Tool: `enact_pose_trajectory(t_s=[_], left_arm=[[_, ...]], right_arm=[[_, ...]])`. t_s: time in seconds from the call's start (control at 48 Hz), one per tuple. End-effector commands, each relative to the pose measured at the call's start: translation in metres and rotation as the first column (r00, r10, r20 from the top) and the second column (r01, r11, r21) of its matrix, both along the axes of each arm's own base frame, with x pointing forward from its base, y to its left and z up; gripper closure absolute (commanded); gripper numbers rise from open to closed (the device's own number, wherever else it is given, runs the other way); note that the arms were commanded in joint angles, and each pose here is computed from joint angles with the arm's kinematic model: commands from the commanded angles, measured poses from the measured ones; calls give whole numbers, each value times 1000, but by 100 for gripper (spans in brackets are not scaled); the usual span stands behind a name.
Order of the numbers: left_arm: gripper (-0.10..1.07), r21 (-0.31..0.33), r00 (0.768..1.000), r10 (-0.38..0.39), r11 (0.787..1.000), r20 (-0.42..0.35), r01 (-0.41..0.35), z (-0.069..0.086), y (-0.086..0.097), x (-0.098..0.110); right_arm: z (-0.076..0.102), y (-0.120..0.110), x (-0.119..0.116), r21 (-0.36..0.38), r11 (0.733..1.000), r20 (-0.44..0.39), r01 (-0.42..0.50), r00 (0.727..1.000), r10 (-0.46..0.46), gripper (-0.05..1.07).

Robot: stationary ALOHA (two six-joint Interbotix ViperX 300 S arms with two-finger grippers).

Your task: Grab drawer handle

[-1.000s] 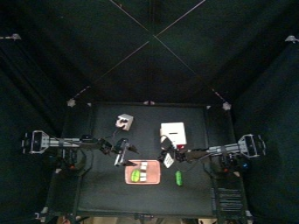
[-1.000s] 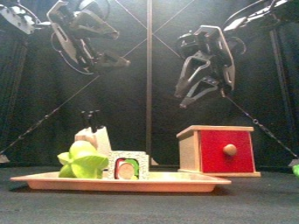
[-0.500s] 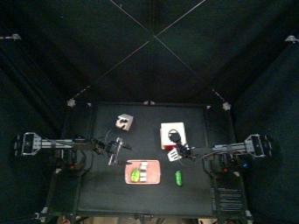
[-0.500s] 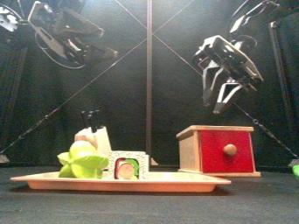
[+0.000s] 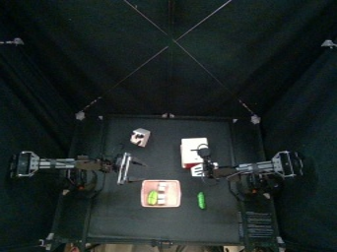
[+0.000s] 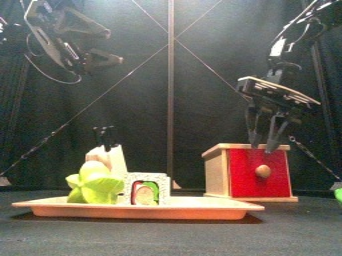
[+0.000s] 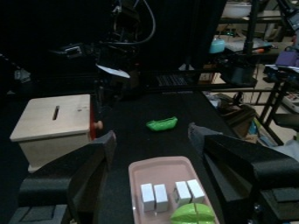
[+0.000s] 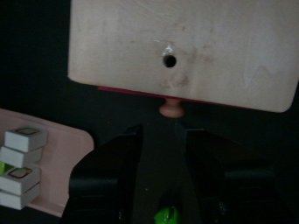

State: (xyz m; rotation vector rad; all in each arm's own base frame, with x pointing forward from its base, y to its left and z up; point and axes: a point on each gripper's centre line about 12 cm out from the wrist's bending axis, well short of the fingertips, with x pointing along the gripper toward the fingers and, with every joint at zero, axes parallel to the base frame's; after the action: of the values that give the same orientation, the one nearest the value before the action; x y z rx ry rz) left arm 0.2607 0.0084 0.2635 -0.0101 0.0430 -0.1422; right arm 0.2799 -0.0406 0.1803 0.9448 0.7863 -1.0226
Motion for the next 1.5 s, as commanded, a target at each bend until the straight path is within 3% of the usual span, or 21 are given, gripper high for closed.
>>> enact_pose_trajectory(t_s=[0.0,0.208,0.521,0.646,0.792,1.021,1.188,1.479], left_arm=[[-1,-21,1000,17,1000,24,-16,6,2,2],[-1,-55,998,56,997,11,-55,-1,6,3],[-1,-54,996,85,995,-8,-85,-8,11,8],[-1,-126,990,143,981,-16,-144,-7,22,16],[-1,-215,971,240,947,-17,-238,-1,43,36],[-1,-210,950,301,927,-79,-311,-17,68,82],[-1,-244,928,359,895,-100,-372,-26,94,114],[5,-255,920,377,884,-108,-392,-38,115,161]], right_arm=[[1,-1,1,-6,1000,11,13,1000,-13,28],[-8,-2,5,-22,999,-13,26,1000,-26,28],[-17,-5,7,-25,998,-57,60,996,-62,28],[-18,-7,12,-32,998,-66,63,996,-65,28],[-16,-8,17,-46,997,-67,60,996,-63,28],[-16,-8,17,-47,997,-70,62,995,-65,28],[-19,-11,16,-45,996,-80,71,994,-75,28],[-25,-13,16,-45,996,-100,80,991,-85,28]])
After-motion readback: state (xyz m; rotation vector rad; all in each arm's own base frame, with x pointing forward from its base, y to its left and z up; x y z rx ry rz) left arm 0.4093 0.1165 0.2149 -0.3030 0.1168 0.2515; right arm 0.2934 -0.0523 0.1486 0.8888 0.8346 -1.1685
